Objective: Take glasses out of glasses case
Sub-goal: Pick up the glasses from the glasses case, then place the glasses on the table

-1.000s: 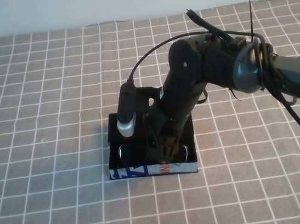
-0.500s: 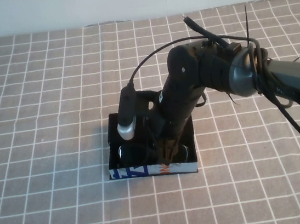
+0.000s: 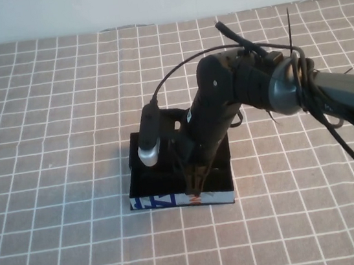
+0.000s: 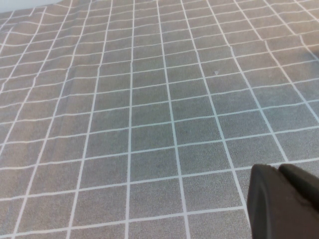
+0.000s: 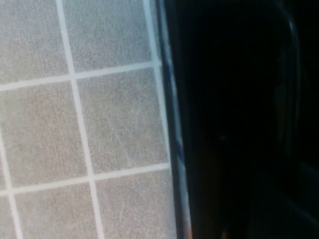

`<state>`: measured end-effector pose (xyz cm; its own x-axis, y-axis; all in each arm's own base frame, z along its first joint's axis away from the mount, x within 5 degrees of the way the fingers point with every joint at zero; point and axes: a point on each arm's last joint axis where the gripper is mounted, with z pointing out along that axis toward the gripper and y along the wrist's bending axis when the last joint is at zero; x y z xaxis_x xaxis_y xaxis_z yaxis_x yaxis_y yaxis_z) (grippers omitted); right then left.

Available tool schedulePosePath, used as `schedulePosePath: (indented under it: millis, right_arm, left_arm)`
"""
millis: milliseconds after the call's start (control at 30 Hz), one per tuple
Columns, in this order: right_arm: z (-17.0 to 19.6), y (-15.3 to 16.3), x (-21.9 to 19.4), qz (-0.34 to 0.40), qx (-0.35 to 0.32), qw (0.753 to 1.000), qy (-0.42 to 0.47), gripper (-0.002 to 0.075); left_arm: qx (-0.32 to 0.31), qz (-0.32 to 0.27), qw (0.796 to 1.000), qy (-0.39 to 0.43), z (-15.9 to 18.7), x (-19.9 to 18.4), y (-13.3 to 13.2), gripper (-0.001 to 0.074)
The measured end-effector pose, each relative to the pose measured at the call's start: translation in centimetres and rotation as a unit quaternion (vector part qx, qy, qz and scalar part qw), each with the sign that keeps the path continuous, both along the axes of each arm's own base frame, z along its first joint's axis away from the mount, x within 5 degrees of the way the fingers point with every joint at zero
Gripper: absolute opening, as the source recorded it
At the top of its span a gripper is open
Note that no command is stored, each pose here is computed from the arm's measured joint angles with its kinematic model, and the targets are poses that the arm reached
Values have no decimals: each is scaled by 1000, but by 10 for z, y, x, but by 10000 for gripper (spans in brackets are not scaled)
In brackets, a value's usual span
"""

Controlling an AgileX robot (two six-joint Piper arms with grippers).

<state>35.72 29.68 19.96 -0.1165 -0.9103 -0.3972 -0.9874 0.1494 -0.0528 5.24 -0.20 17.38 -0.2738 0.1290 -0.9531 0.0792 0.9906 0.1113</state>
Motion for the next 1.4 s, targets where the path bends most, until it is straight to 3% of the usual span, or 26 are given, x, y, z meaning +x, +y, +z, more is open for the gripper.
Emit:
schedulePosePath:
  millis: [67,200,300,367,433,533,767,967,1167,1233,1400]
  right_arm:
    - [5,-1,0,0,2,1000,-8,33]
    - [27,-6,-2,-27,4,999,-26,16]
    - [56,-15,-6,-94,16,995,-38,16]
    - [77,-24,-13,-183,35,982,-26,16]
    - [92,-37,-21,-279,57,959,-1,16]
    - [96,-65,-33,-416,78,905,42,15]
    - [44,-122,-68,-593,83,792,113,15]
    - [-5,-139,-99,-642,63,745,171,15]
    - [-18,-143,-106,-653,79,733,173,35]
    - [-19,-143,-106,-653,82,733,172,79]
    - [-19,-143,-105,-649,84,738,168,272]
  left_arm:
    - [0,0,1000,0,0,0,0,-4]
    - [0,0,1000,0,0,0,0,-5]
    - [0,0,1000,0,0,0,0,-4]
    - [0,0,1000,0,0,0,0,-4]
    - [0,0,1000,0,0,0,0,-4]
    - [0,0,1000,0,0,0,0,-4]
    - [0,0,1000,0,0,0,0,-4]
    - [0,0,1000,0,0,0,0,-4]
    - [0,0,1000,0,0,0,0,-4]
    - [0,0,1000,0,0,0,0,-4]
    - [0,0,1000,0,0,0,0,-4]
